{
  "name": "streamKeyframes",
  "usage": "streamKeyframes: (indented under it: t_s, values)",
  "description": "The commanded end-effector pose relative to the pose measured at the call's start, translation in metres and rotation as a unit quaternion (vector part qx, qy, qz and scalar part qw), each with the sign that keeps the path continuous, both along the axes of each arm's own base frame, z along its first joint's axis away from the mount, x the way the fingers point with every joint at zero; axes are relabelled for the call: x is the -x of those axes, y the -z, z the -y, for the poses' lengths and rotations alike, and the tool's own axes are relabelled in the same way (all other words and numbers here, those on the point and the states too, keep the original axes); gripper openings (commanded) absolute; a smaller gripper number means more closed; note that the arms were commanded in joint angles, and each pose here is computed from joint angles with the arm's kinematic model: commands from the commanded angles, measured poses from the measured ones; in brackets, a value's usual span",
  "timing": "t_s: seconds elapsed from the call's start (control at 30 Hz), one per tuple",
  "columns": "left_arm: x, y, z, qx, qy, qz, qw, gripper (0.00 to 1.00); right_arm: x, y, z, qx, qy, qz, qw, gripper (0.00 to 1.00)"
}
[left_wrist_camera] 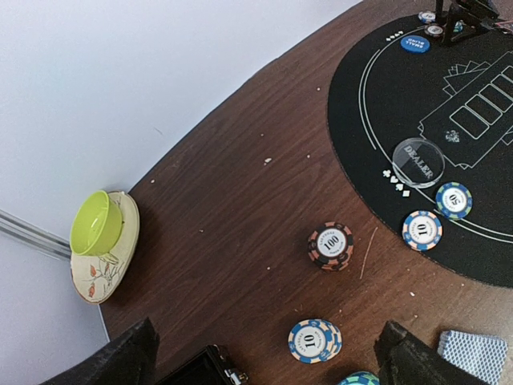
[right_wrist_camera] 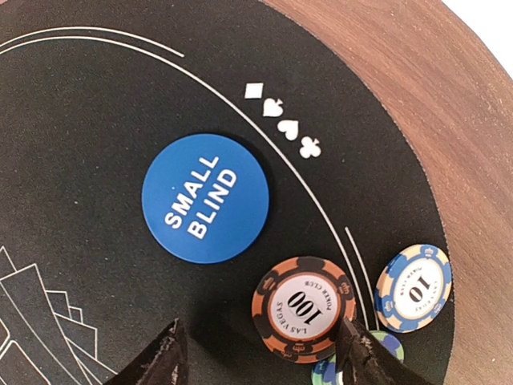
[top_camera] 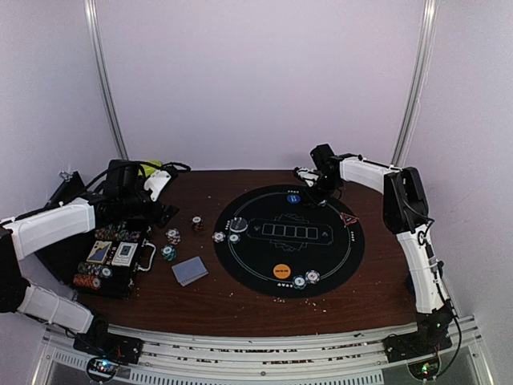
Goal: Distribute texas hold em gaming equipment
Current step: Place the poker chips pile in the small blind area.
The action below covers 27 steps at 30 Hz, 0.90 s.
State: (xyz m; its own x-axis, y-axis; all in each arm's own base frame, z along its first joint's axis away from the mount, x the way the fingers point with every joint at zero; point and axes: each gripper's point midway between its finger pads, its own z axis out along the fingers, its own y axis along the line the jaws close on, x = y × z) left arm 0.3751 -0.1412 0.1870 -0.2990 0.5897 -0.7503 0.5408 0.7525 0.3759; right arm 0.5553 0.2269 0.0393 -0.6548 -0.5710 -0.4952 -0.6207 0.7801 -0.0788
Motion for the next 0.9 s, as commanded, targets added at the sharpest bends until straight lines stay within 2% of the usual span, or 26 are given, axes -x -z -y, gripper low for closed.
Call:
streamKeyframes:
  t_s: [0.0,0.27,0.87]
  values:
    - [-0.007,-0.005,0.0,0.006,0.0,0.016,1.0,0.98,0.0,-0.022,0.002,-0.005,0.011,0.012,1.0,0.65]
    - [-0.007,-0.004,0.001,0.006,0.001,0.014,1.0,0.98,-0.008,-0.026,0.012,0.002,0.031,0.026,0.999,0.68]
    - [-0.007,-0.004,0.001,0.005,0.0,0.014,1.0,0.98,0.0,-0.005,0.002,-0.013,0.01,-0.006,1.0,0.7]
